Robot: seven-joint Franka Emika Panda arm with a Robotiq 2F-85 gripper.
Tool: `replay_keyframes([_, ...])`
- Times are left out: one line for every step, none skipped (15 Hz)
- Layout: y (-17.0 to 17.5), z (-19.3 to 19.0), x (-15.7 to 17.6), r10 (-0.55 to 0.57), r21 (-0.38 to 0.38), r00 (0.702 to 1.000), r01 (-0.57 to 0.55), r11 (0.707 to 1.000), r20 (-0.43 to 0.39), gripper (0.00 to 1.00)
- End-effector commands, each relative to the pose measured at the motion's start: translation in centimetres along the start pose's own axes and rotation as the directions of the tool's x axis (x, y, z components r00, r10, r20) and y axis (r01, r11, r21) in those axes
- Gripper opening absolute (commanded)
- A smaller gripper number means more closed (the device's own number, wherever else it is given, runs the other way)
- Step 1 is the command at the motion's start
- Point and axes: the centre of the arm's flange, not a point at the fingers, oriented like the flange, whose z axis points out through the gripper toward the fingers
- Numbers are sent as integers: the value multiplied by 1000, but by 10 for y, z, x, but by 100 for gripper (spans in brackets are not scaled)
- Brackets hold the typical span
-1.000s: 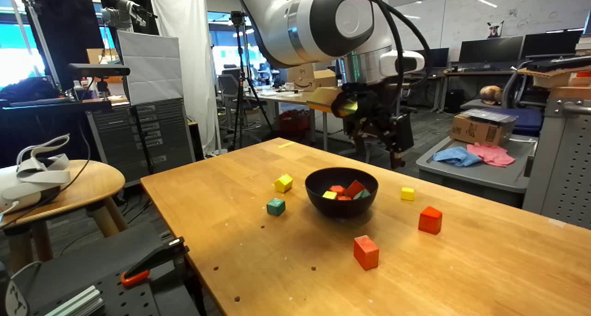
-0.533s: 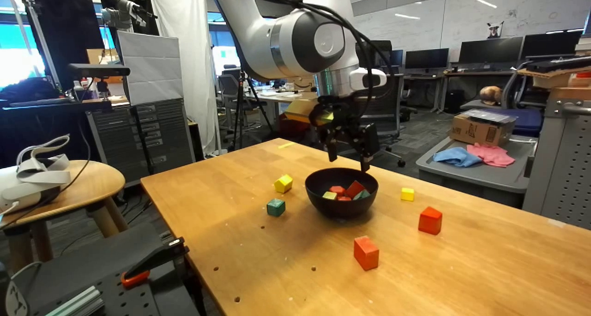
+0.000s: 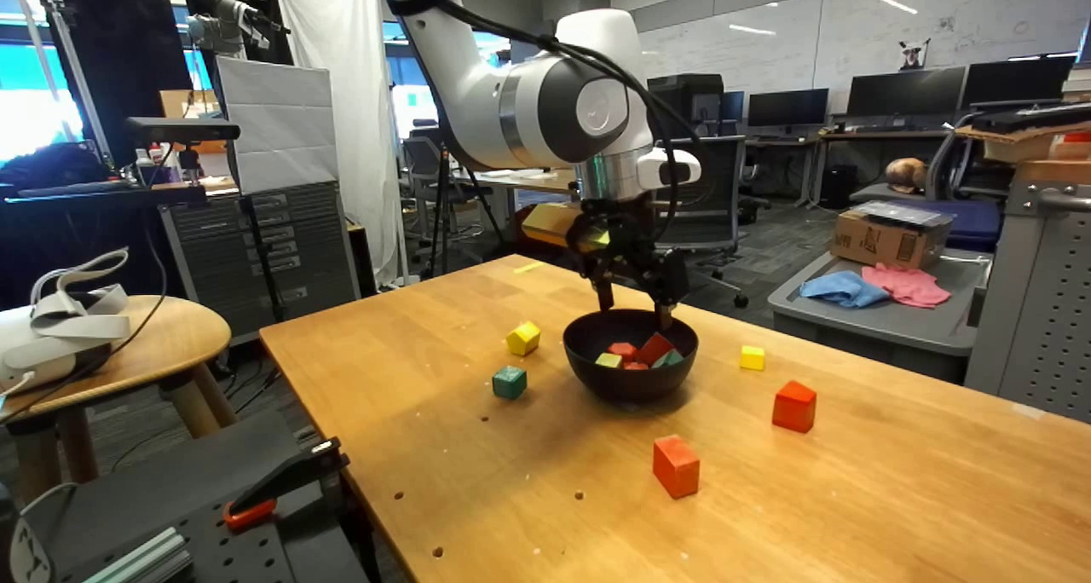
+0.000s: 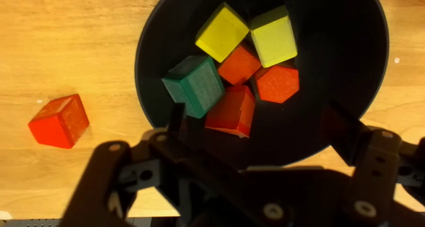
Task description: Take the blocks from the black bowl one at a time and place them on the table
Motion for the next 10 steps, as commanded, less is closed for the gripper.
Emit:
replay_keyframes([0, 0, 0, 0, 0, 1000, 0, 1000, -1, 100])
replay_keyframes([0, 0, 0, 0, 0, 1000, 0, 1000, -1, 100])
replay_keyframes([0, 5, 2, 17, -22, 1000, -17, 1000, 1, 100])
replay_keyframes([-3, 15, 4, 22, -18, 999, -22, 1000, 26, 100])
replay_keyframes([-4, 23, 5, 26, -16, 998, -25, 1000, 48, 100])
replay_keyframes([-6, 30, 5, 32, -15, 998, -32, 999, 61, 100])
replay_keyframes([-8, 38, 5, 32, -12, 996, -31, 999, 87, 100])
replay_keyframes([-10, 46, 5, 28, -7, 994, -27, 1000, 109, 100])
replay_keyframes([-12, 52, 4, 24, -5, 992, -24, 1000, 126, 100])
replay_keyframes([-15, 58, 4, 16, -1, 989, -16, 1000, 146, 100])
